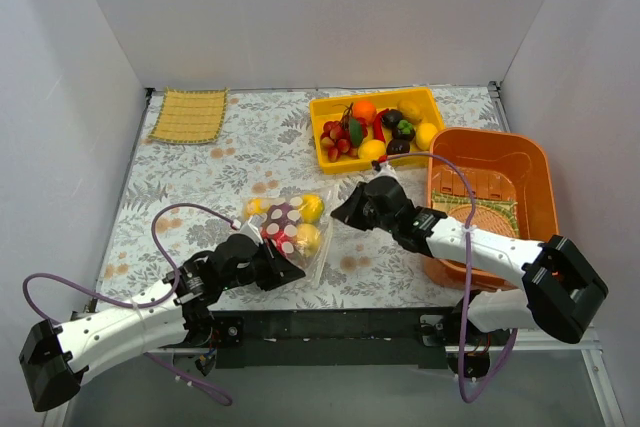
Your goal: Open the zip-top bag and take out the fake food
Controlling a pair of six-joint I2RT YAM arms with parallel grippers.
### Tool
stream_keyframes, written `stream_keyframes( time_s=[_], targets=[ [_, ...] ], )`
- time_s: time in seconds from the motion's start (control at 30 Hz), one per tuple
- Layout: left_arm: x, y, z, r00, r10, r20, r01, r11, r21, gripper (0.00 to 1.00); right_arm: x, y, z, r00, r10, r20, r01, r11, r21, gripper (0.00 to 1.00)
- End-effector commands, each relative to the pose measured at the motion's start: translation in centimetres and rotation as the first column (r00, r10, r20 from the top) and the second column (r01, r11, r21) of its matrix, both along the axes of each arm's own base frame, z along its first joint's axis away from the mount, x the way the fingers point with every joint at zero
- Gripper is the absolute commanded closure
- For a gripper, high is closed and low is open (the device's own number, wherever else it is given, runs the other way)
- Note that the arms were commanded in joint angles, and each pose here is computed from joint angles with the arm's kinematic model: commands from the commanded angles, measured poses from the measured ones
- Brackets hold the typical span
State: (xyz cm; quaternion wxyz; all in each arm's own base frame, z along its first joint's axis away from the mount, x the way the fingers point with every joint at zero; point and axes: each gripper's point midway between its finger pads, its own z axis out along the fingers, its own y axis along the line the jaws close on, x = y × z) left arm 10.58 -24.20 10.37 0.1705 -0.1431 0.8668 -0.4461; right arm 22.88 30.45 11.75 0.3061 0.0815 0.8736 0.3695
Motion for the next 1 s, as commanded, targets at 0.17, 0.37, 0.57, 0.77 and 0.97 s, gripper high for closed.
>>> stream_keyframes(
  time_s=[0.17,0.37,0.57,0.77,0.97],
  targets=[
    [-1.4,-0.7,4.6,0.996,-0.088,0.011,0.088,0.994,-0.057,1.00,8.9,-4.2,9.4,0.955,-0.128,0.266,0.156,0.984,-0.087,0.96],
    [-1.5,-0.9,5.7,0.995,-0.100,0.019,0.101,0.992,-0.078,1.00,10.4,-3.9,12.9,0.945,-0.082,0.315,0.117,0.989,-0.092,0.99],
    [-1.0,-1.4,7.0,0.989,-0.126,0.078,0.129,0.990,-0.047,0.73,8.5,-1.7,13.3,0.960,0.049,0.275,-0.014,0.992,-0.128,0.99],
    [0.2,-1.9,10.5,0.962,-0.186,0.199,0.183,0.983,0.032,0.50,7.1,-0.7,13.6,0.959,0.093,0.267,-0.060,0.990,-0.130,0.99],
    [2.2,-1.6,14.2,0.915,-0.230,0.330,0.182,0.969,0.169,0.51,6.3,0.0,14.0,0.956,0.121,0.267,-0.087,0.987,-0.136,0.99]
  ],
)
